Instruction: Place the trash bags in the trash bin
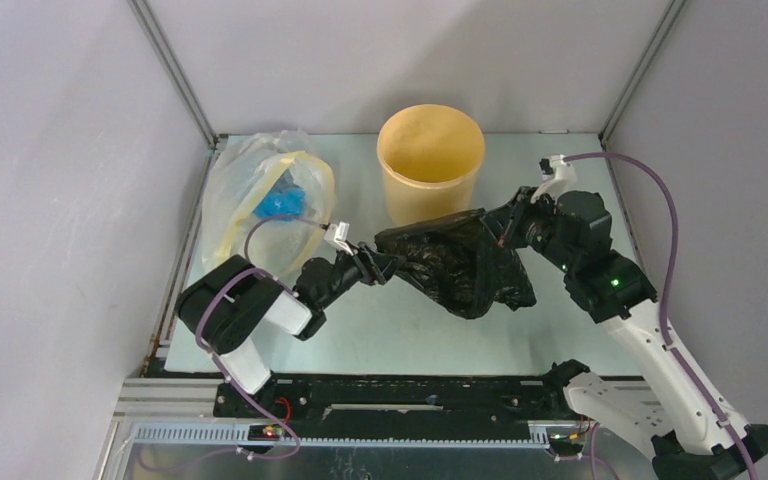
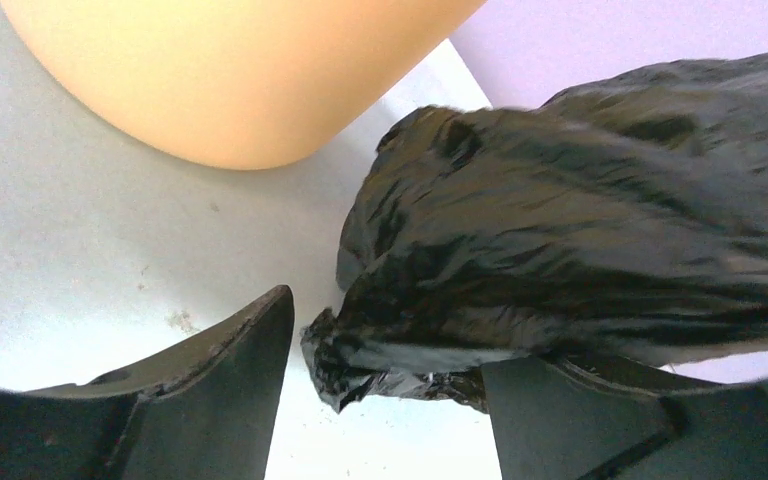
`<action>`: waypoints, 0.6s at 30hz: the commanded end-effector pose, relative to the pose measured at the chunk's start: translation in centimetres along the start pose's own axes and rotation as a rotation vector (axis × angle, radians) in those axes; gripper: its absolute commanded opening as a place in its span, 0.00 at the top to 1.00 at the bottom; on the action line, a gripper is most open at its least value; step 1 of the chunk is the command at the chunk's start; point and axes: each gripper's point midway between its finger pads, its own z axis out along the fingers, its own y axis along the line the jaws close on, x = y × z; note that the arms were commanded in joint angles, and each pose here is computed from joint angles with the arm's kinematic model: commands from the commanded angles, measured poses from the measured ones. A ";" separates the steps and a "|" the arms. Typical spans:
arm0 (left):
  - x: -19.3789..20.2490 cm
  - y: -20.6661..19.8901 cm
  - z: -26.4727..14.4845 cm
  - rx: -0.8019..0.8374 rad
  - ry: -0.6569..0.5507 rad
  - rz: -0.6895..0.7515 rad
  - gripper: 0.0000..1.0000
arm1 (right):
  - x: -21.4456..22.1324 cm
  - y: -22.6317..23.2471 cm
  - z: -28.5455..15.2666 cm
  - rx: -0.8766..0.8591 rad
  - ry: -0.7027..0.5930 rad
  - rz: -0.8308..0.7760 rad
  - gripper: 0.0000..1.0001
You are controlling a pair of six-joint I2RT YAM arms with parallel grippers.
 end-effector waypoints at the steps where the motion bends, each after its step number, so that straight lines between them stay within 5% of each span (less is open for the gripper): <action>1: 0.6 -0.1 0.5 0.019 -0.002 -0.014 0.29 | -3.1 1.3 -1.9 -0.053 -0.088 0.019 1.00; 18: 1.4 0.2 2.6 0.026 0.015 -0.021 0.35 | -4.4 0.9 -3.4 -0.081 -0.116 0.069 1.00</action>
